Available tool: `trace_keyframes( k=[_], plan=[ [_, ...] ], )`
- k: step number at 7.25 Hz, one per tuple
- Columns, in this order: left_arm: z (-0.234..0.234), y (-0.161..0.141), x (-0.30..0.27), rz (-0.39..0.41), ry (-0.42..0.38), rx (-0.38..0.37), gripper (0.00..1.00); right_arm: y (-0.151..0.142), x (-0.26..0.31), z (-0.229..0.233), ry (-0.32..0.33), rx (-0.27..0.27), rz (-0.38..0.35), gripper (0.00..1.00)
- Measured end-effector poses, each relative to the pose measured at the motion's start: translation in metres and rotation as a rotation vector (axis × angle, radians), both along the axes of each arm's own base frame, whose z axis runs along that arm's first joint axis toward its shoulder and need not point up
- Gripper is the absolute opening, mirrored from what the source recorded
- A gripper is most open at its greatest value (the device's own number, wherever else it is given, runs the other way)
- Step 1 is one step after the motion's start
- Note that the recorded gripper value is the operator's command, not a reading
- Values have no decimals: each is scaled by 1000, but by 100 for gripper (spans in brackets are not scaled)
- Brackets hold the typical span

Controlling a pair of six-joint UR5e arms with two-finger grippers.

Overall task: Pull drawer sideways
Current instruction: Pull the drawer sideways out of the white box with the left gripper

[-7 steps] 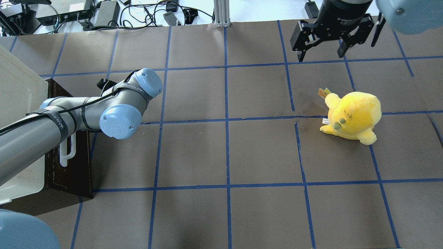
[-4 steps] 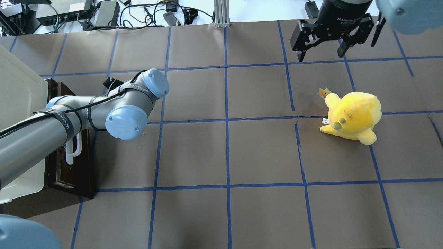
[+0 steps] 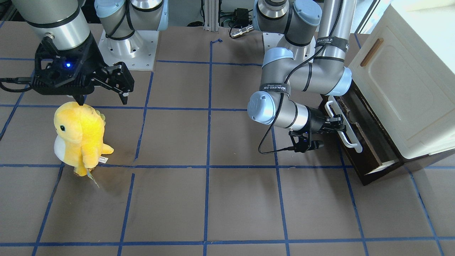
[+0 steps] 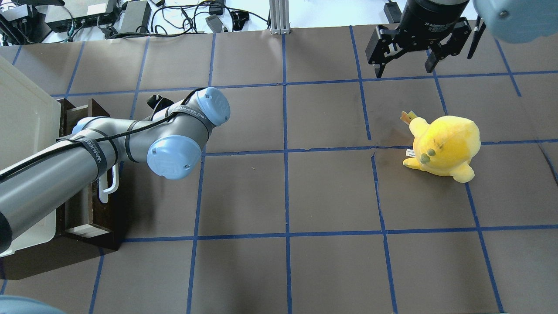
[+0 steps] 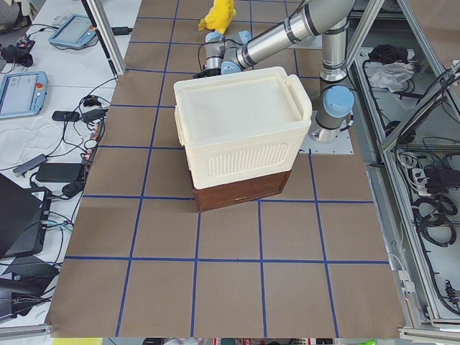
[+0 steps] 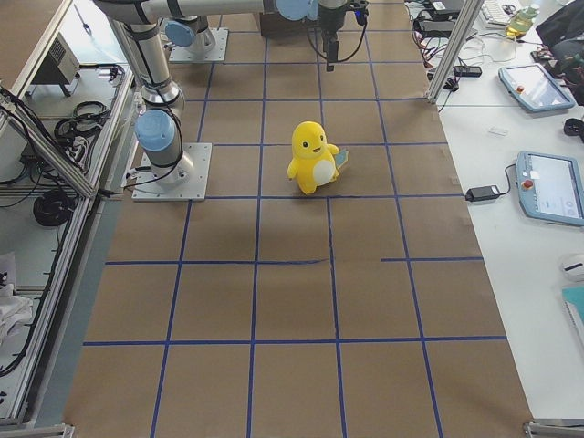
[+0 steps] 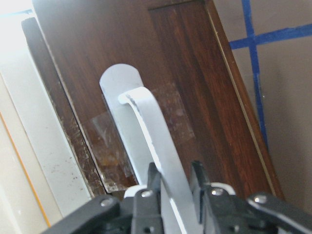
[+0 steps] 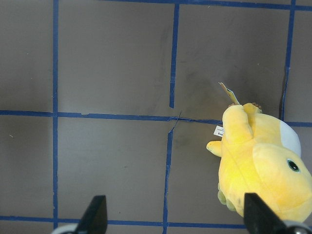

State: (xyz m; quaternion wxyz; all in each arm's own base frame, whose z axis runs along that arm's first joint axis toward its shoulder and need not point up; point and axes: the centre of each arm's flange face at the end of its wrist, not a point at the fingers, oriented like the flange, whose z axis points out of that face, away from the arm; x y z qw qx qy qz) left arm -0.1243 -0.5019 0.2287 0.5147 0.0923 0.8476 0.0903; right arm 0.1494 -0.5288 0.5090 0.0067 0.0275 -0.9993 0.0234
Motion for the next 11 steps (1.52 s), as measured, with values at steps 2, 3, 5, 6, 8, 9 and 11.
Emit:
trace_keyframes(
  k=[2,3,5,6,8,9,11],
  plan=[
    [-3,0,-4,1,15,6,24,0,0,0,0,0,1,100],
    [-4,0,-5,2,20,8,24,0,0,0,0,0,0,100],
    [-3,0,-7,1,23,8,24,0,0,0,0,0,0,100],
    [-1,0,-7,0,24,6,24,0,0,0,0,0,0,100],
    [1,1,-7,-1,25,6,24,0,0,0,0,0,0,100],
    [2,1,-10,-3,29,6,24,0,0,0,0,0,0,100],
    [5,-3,-24,-22,43,3,24,0,0,0,0,0,0,100]
  ],
)
